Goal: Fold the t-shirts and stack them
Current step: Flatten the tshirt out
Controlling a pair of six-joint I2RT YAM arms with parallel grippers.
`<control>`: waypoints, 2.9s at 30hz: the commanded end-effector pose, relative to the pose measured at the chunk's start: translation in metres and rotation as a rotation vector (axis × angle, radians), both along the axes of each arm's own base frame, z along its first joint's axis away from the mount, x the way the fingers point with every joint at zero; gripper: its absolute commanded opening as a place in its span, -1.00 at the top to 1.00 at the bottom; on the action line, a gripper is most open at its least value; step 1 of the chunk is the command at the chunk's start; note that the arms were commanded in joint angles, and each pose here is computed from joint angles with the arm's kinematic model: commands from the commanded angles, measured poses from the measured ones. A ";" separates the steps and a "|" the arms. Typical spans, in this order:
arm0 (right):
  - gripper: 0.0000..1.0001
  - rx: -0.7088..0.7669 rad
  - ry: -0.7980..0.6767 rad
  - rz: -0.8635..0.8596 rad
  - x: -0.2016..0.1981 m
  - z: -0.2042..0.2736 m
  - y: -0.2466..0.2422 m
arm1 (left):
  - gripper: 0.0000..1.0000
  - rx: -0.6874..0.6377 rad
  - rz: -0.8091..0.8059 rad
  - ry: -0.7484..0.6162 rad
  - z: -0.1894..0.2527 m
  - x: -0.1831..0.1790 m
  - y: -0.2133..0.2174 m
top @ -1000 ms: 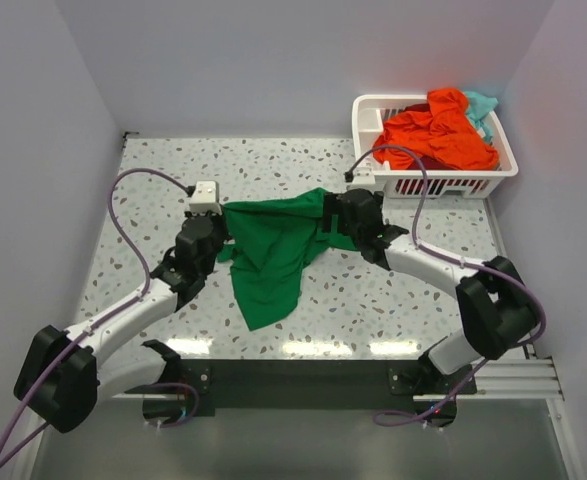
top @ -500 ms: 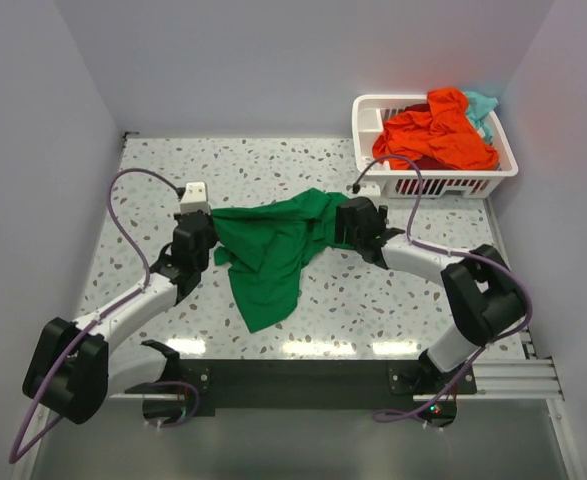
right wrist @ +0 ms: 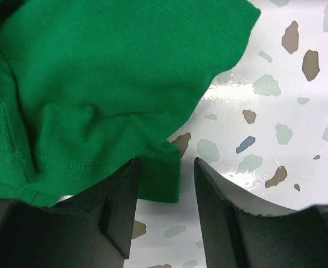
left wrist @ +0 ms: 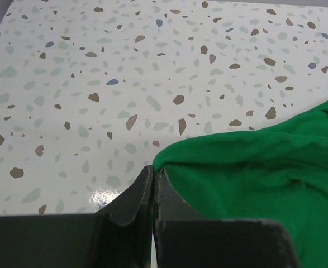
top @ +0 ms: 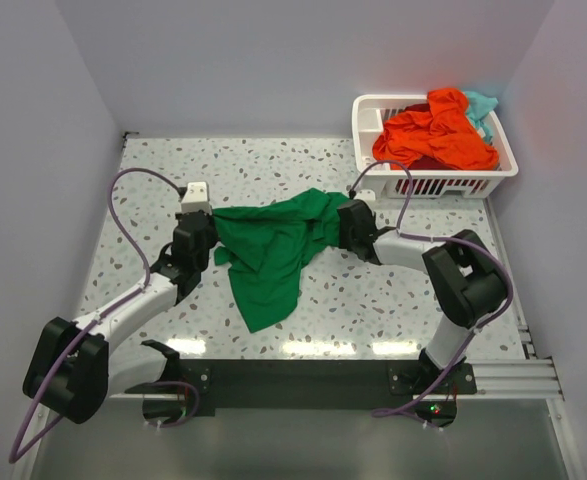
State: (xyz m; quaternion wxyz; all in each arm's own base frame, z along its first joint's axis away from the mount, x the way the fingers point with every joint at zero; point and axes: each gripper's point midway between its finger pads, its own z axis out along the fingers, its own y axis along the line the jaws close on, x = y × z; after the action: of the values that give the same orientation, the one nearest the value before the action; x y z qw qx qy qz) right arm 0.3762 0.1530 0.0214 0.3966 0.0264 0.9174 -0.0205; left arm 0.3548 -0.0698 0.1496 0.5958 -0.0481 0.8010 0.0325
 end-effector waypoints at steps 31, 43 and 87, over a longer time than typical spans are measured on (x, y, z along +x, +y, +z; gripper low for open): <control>1.00 0.194 -0.608 0.058 0.025 0.335 0.001 | 1.00 -0.081 0.089 -0.366 0.178 0.013 0.029; 1.00 0.417 -1.115 0.288 -0.094 0.574 -0.024 | 1.00 -0.103 -0.005 -0.760 0.359 -0.090 0.052; 1.00 0.404 -1.272 0.283 -0.118 0.629 -0.040 | 1.00 -0.069 0.085 -0.766 0.370 -0.143 0.087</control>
State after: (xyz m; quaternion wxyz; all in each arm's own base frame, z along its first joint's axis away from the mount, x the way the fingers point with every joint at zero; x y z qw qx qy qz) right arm 0.2788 0.1202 0.6237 0.8245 -0.0166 0.5280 0.2028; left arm 0.2200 0.0095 0.5156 0.8513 -0.1016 0.5147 0.0014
